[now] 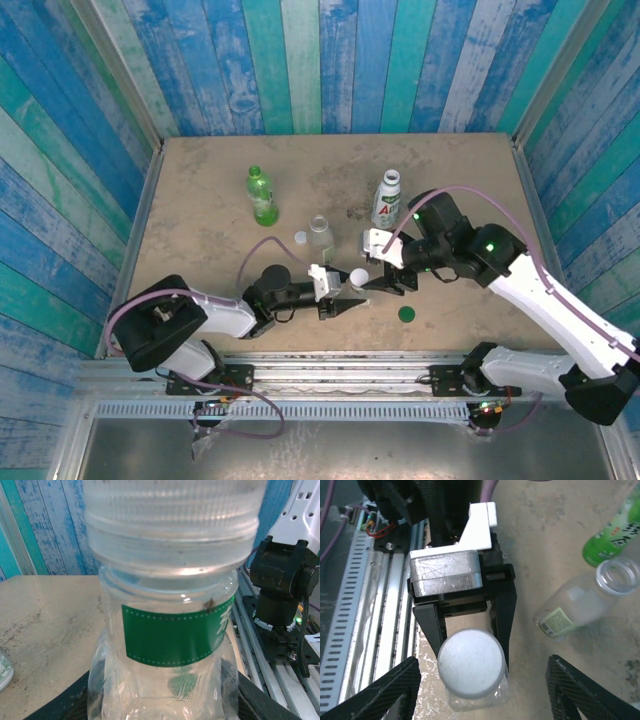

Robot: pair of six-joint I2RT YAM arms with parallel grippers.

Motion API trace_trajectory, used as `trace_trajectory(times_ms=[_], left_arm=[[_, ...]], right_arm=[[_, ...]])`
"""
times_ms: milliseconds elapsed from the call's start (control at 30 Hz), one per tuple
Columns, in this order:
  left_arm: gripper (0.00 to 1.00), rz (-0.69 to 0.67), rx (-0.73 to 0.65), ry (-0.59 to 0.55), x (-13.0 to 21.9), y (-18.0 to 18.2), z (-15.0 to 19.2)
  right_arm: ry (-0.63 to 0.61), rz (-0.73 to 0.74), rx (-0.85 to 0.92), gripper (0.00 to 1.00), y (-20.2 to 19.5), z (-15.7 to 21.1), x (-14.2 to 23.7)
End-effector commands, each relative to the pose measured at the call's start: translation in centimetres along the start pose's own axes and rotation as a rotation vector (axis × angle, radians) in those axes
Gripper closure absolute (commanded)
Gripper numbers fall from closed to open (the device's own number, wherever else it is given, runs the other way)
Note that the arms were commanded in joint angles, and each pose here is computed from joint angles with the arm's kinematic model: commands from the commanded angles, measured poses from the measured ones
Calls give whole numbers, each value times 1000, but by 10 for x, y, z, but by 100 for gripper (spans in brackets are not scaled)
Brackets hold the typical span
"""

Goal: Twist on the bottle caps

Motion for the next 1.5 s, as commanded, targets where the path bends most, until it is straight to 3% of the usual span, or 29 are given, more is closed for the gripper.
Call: trace_trajectory(times_ms=[0, 67, 300, 567, 733, 1000, 1233, 1333, 1467], left_arm=[[47, 29, -34, -41, 1, -6, -20], [47, 29, -31, -44, 1, -6, -21], [48, 28, -16, -52, 1, -6, -24], [49, 23, -20, -68, 2, -6, -30], [49, -44, -12, -98, 1, 5, -39], [49, -245, -5, -141, -11, 44, -63], [49, -323, 48, -187, -24, 65, -77], [49, -319, 42, -172, -25, 65, -73], [50, -254, 12, -108, -27, 54, -61]], right_arm=[[-19, -95, 47, 35, 11, -5, -3], [-20, -113, 29, 40, 10, -7, -6], [0, -175, 7, 42, 13, -3, -15], [24, -160, 3, 63, 8, -1, -17], [62, -114, -38, 65, 2, 5, -17], [122, 204, -352, 68, -33, 32, -20], [177, 609, -689, 81, -54, 62, -5], [190, 644, -681, 78, -53, 60, 4], [96, 540, -546, 55, -45, 35, 7]])
Point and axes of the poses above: each hand's point on the last joint's axis, 136 mm out from that joint toward the fingers, its own x axis back along the fingers, its own y axis along the line the jaws close on, z = x × y, the point moved 2 cm from there along x, back along the fingers, and after that the axes turned 9 degrees about x, right-handed, at the moved point
